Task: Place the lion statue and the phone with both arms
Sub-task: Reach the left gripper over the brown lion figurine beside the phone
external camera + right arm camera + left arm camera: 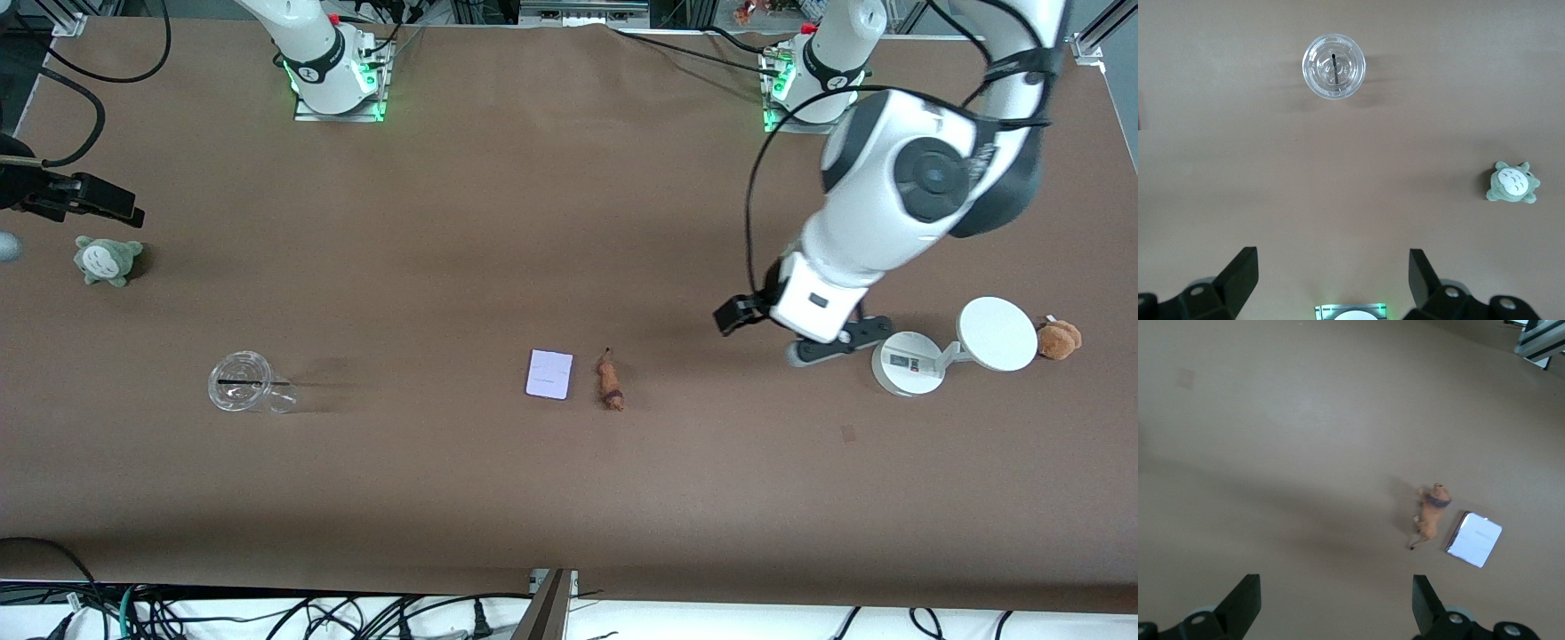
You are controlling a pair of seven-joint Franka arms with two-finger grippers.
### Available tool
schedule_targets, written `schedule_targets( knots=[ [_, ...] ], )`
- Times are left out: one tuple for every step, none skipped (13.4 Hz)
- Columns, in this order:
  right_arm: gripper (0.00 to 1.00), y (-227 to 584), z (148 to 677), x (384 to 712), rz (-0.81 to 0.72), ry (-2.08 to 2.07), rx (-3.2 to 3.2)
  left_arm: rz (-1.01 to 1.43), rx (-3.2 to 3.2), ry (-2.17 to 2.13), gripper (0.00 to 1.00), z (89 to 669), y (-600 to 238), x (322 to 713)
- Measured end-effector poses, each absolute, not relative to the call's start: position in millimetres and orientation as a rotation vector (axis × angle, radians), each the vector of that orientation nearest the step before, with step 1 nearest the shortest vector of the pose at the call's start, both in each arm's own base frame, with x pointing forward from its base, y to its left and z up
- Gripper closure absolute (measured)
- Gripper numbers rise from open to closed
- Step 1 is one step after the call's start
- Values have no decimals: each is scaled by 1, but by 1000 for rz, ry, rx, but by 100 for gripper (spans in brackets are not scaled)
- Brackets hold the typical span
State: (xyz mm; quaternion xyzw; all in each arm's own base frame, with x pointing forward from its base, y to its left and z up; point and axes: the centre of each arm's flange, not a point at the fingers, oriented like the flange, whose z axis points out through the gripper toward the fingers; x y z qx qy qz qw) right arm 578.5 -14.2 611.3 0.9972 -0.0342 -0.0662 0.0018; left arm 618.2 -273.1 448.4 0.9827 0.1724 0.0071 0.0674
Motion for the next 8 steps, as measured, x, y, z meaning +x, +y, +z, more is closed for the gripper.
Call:
schedule_targets(
  knots=[
    [0,-14,611,579,-208,-107,3129,32,2959,532,0,433,-292,617],
    [0,-14,611,579,-208,-107,3129,28,2954,554,0,412,-304,618],
    [0,-14,611,579,-208,-107,3130,20,2944,578,0,389,-309,623],
    [0,-14,611,579,-208,-107,3130,17,2936,593,0,364,-309,630],
    [0,-14,611,579,-207,-107,3130,6,2934,605,0,341,-309,636],
    [0,-14,611,579,-208,-107,3130,-11,2936,607,0,322,-311,639],
    [0,-14,611,579,-207,-107,3130,-25,2938,601,0,309,-316,640],
    [0,-14,611,579,-207,-107,3130,-30,2938,593,0,302,-323,641]
  ],
)
